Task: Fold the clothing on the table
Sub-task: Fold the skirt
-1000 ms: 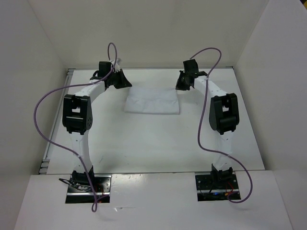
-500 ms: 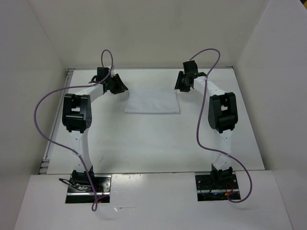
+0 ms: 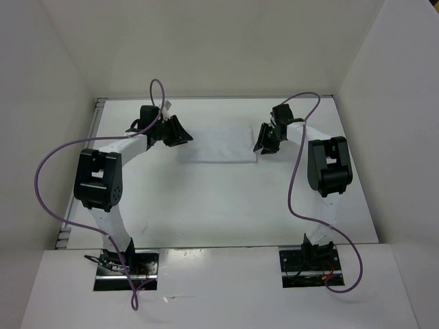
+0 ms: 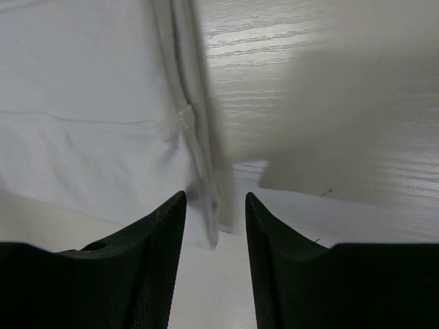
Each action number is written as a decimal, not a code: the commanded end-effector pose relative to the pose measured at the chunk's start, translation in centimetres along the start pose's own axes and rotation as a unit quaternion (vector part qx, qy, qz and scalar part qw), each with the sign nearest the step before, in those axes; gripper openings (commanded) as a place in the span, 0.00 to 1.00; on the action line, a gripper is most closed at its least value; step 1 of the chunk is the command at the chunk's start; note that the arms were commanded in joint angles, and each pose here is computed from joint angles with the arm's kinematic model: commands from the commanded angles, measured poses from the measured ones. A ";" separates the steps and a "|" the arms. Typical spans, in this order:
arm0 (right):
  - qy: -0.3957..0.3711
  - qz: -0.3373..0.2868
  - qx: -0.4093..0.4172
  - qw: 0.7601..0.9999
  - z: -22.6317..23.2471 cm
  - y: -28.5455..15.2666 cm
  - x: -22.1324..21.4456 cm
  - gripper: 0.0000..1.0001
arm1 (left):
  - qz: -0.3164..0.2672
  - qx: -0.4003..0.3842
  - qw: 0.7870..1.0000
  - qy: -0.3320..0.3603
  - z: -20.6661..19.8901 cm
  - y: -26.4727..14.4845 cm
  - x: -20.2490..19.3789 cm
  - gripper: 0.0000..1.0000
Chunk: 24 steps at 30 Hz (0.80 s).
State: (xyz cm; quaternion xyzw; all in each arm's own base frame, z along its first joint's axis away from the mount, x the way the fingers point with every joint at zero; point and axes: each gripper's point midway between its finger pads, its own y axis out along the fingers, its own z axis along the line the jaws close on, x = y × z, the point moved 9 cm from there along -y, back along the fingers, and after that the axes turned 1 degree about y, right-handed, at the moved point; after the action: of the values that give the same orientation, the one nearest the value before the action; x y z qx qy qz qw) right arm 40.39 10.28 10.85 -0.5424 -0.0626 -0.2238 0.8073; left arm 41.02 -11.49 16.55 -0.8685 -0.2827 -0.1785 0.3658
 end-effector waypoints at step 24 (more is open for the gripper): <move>0.055 0.067 0.145 0.986 1.1 4.1 -1.0 0.00 | 0.064 -0.087 0.994 0.033 -3.5 1.4 -1.7 0.43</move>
State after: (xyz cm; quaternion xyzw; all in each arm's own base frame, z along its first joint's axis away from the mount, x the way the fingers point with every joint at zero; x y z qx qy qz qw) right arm 41.84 12.69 8.31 -0.4189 -0.0321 -0.1839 0.8886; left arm 39.59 -13.72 16.19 -0.8955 -0.2338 -0.1715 0.3375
